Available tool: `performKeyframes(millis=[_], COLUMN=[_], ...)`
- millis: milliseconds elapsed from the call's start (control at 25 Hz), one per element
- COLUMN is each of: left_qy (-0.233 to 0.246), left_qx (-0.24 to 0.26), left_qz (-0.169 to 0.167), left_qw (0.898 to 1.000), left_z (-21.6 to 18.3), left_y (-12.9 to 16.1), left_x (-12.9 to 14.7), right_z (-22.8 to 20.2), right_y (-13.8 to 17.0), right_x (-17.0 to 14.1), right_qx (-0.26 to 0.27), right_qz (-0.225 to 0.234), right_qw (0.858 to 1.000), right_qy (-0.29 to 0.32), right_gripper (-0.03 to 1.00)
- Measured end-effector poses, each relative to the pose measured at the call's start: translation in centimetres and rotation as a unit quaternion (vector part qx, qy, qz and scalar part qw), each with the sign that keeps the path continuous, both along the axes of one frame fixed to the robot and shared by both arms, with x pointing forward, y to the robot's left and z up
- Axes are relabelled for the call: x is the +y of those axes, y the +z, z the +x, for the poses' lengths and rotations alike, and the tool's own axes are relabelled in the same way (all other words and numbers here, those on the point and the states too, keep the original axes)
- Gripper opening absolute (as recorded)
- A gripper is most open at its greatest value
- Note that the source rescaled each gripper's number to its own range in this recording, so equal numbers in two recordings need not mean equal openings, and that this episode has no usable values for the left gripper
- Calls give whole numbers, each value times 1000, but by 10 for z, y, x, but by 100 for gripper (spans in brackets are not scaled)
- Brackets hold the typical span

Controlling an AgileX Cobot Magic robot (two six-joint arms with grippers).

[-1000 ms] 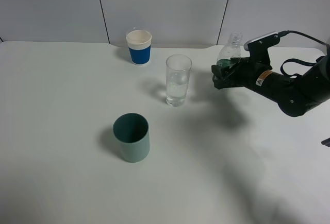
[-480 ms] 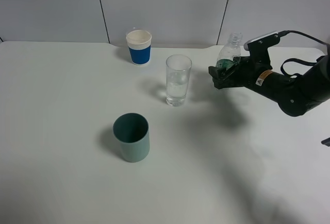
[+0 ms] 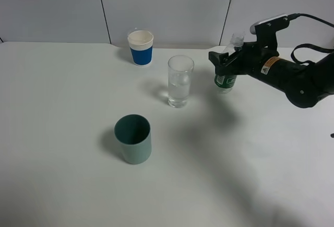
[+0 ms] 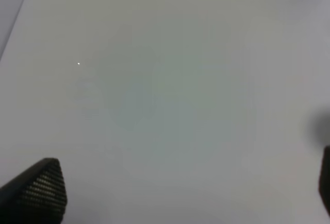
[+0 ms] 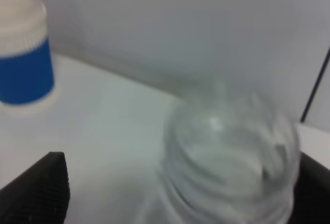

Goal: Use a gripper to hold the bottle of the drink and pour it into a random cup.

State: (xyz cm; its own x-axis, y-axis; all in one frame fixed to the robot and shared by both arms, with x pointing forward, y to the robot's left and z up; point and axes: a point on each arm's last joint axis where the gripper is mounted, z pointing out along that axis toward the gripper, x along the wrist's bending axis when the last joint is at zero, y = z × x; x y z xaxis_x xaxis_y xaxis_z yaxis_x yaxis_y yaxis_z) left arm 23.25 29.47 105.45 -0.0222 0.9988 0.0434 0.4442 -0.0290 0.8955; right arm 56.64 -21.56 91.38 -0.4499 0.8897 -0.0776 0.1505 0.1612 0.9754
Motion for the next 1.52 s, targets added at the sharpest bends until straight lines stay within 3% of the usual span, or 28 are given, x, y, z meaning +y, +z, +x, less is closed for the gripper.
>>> performKeyframes(millis=[680, 840, 1160, 1520], left_qy=[0, 0, 0, 0], left_qx=[0, 0, 0, 0], left_qz=[0, 0, 0, 0], left_qw=[1000, 1000, 1000, 1000], left_z=[0, 0, 0, 0], left_y=[0, 0, 0, 0], left_x=[0, 0, 0, 0], right_z=[-28, -46, -75, -144], right_y=[104, 139, 172, 214], right_x=[-12, -34, -66, -92], right_qx=[-77, -90, -88, -87], right_qz=[-31, -51, -63, -65], right_qw=[996, 992, 983, 966], right_qy=[-34, -78, -148, -235], right_gripper=[56, 56, 56, 56])
